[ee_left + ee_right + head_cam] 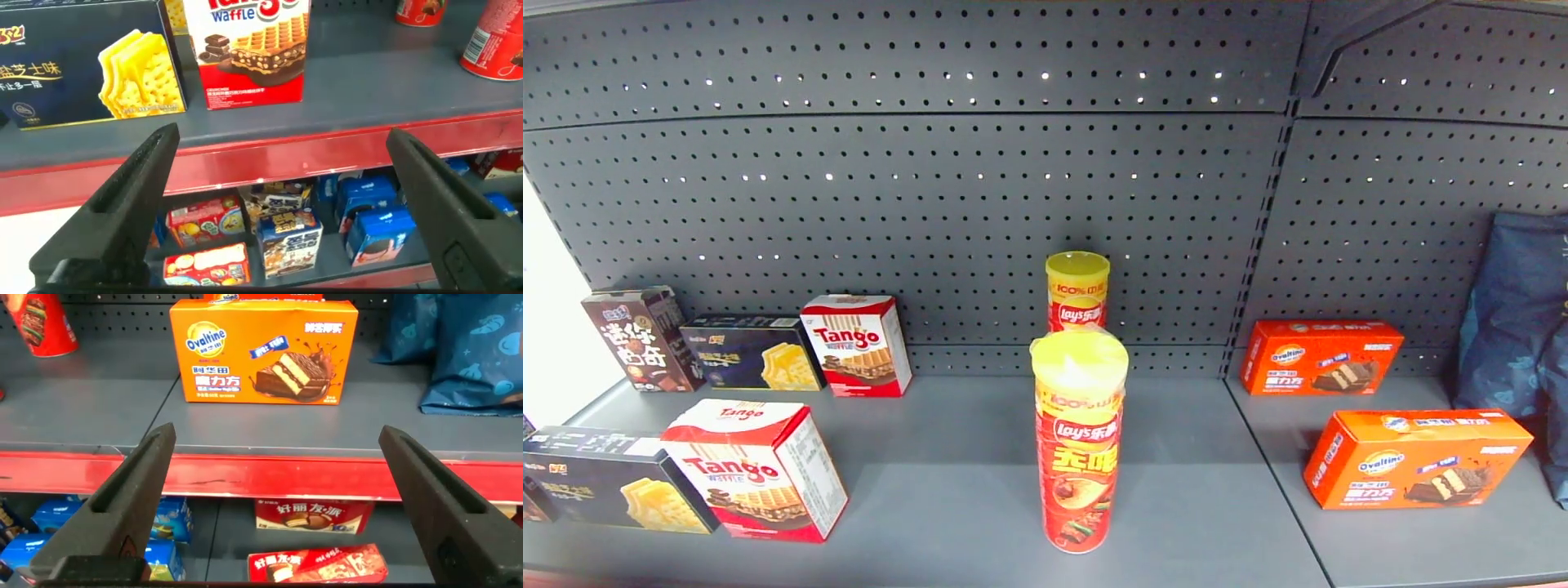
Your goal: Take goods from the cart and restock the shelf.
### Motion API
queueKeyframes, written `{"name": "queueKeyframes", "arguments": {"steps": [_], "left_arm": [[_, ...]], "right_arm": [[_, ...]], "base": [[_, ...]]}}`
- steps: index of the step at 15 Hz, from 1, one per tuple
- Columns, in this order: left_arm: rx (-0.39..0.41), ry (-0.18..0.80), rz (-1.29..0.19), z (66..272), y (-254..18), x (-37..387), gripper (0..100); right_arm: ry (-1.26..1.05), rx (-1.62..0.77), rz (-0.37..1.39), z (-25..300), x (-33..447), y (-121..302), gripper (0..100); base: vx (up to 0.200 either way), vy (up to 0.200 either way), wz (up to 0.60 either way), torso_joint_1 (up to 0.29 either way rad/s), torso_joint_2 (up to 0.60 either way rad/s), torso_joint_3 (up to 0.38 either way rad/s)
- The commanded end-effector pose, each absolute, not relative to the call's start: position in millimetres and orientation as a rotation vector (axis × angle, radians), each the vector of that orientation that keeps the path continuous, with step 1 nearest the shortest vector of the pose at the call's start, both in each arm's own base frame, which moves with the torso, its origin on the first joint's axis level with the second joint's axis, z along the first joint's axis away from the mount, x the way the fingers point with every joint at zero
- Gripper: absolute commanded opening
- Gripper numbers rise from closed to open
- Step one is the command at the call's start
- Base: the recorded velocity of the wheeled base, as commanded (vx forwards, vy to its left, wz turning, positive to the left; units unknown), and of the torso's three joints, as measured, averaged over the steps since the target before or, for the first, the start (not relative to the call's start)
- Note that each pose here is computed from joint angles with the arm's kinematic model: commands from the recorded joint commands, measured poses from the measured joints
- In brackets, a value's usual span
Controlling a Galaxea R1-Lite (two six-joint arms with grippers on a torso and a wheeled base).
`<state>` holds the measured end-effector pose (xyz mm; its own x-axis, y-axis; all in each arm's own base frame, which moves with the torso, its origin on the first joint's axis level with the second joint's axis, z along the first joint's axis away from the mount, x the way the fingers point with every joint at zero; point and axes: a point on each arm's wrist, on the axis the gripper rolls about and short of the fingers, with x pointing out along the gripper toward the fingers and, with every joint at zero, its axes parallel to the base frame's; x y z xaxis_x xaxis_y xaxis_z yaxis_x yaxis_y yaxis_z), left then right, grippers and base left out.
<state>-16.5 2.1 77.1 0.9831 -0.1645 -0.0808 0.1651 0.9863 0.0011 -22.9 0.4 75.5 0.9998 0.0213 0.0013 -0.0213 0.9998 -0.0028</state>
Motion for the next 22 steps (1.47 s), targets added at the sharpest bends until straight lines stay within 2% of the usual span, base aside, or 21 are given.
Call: {"name": "queueKeyframes", "arguments": {"steps": [1, 14, 15, 17, 19, 22], "left_arm": [[0.009, 0.084, -0.166, 77.3, 2.1, -16.1, 100], [0.008, 0.084, -0.210, 77.3, 1.1, -16.3, 100], [0.009, 0.087, -0.193, 77.2, 0.8, -16.2, 100], [0.003, 0.070, -0.031, 77.1, -2.0, -17.3, 100], [0.008, 0.001, -0.057, 75.7, -1.3, -22.6, 100], [0.003, 0.000, -0.055, 75.5, -1.2, -22.8, 100]], "right_arm": [[0.000, -0.003, 0.021, 75.5, -22.8, 0.4, 100], [-0.003, -0.006, 0.025, 75.8, -22.8, 0.4, 100], [-0.002, -0.006, 0.026, 75.6, -22.8, 0.4, 100], [-0.002, -0.006, 0.028, 75.6, -22.8, 0.5, 100], [-0.002, -0.006, 0.026, 75.6, -22.8, 0.4, 100], [-0.002, -0.006, 0.026, 75.6, -22.8, 0.4, 100]], "base": [[0.000, 0.000, 0.00, 0.000, 0.00, 0.000], [0.000, 0.000, 0.00, 0.000, 0.00, 0.000], [0.000, 0.000, 0.00, 0.000, 0.00, 0.000], [0.000, 0.000, 0.00, 0.000, 0.00, 0.000], [0.000, 0.000, 0.00, 0.000, 0.00, 0.000], [0.000, 0.000, 0.00, 0.000, 0.00, 0.000]]}}
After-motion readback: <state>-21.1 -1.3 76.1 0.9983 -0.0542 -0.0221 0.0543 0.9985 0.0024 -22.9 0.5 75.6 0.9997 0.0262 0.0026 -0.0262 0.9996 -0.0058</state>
